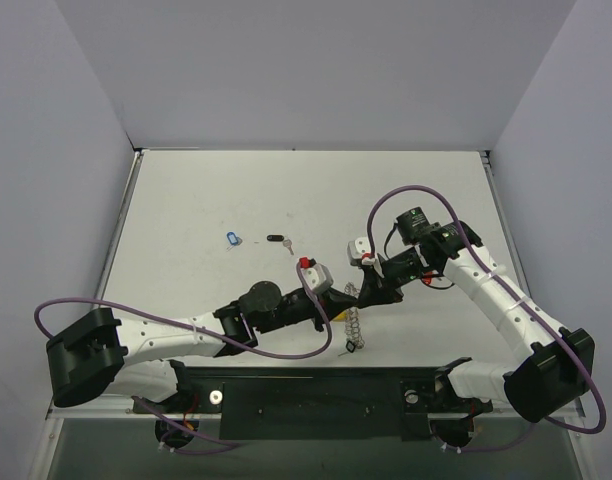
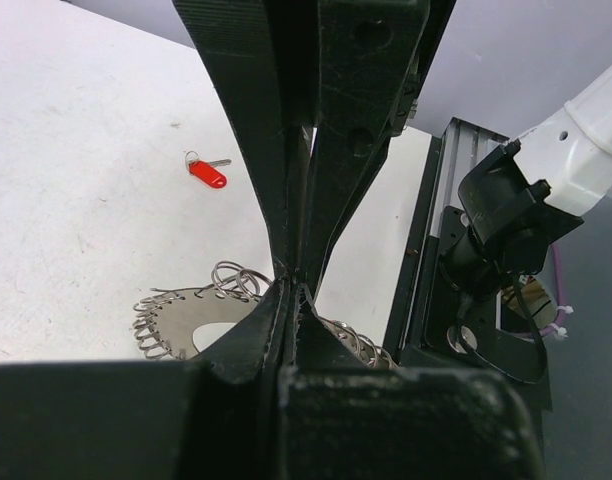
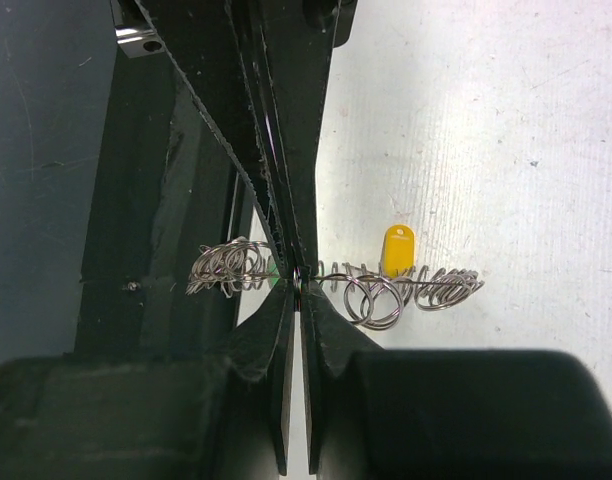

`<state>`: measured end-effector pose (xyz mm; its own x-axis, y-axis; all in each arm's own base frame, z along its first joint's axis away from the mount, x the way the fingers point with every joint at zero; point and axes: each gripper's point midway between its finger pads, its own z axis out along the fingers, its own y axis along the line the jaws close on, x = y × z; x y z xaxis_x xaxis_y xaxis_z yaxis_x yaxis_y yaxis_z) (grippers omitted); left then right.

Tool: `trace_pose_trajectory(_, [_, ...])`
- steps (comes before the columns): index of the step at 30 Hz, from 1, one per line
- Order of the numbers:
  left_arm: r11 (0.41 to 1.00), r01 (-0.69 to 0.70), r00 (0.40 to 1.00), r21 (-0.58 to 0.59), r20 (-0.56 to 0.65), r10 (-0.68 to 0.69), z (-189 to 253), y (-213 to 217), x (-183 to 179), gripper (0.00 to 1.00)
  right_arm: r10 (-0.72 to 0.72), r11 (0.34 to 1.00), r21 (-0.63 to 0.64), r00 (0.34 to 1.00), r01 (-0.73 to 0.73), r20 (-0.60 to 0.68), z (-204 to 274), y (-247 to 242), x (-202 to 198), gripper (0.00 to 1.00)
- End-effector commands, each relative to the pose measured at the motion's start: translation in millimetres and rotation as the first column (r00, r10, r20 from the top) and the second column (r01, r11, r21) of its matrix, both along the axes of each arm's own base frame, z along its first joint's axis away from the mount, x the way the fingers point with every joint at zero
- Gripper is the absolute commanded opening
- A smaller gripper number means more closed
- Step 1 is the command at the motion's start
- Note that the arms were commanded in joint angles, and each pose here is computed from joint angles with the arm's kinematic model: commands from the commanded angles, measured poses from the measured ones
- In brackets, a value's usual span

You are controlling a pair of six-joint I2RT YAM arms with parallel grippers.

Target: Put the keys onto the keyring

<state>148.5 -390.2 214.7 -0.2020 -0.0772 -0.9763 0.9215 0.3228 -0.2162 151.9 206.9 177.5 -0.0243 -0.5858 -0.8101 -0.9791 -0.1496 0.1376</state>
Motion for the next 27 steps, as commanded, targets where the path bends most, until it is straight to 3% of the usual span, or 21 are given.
trace_pose_trajectory(1, [0.992, -0.012, 0.999, -0.129, 0.038, 0.017, 38, 3, 3, 0.0, 0.027, 0.999, 0.048, 0.999, -0.025, -0.037, 16, 2, -15, 0.0])
trace_pose_trajectory(8, [0.99, -0.038, 0.999, -0.136, -0.003, 0.038, 28, 5, 10, 0.03, -0.056, 0.997, -0.047, 0.996, 0.053, -0.063, 13, -6, -9, 0.0])
trace_pose_trajectory(9, [0.99, -0.044, 0.999, -0.135, -0.015, 0.043, 26, 6, 11, 0.07, -0.071, 0.995, -0.071, 0.995, 0.067, -0.065, 11, -9, -7, 0.0])
trace_pose_trajectory(10, [0.99, -0.047, 0.999, -0.135, -0.019, 0.045, 25, 6, 12, 0.22, -0.083, 0.993, -0.094, 0.994, 0.076, -0.077, 11, -10, -7, 0.0])
trace_pose_trajectory(12, [0.99, -0.059, 0.998, -0.132, -0.034, 0.055, 25, 9, 14, 0.41, -0.09, 0.986, -0.148, 0.993, 0.077, -0.083, 10, -17, -8, 0.0])
trace_pose_trajectory(15, [0.989, -0.079, 0.997, -0.121, -0.035, 0.075, 28, 17, 15, 0.54, -0.081, 0.967, -0.248, 0.994, 0.059, -0.076, 13, -30, -7, 0.0])
trace_pose_trajectory(21, [0.988, -0.1, 0.995, -0.114, -0.019, 0.099, 25, 36, 13, 0.63, -0.081, 0.893, -0.448, 0.994, 0.043, -0.067, 12, -55, -10, 0.0])
trace_pose_trajectory(27, [0.993, -0.021, 0.999, -0.115, 0.03, 0.024, 19, 24, 7, 0.64, -0.097, 0.823, -0.566, 0.994, 0.05, -0.054, 12, -70, -10, 0.0])
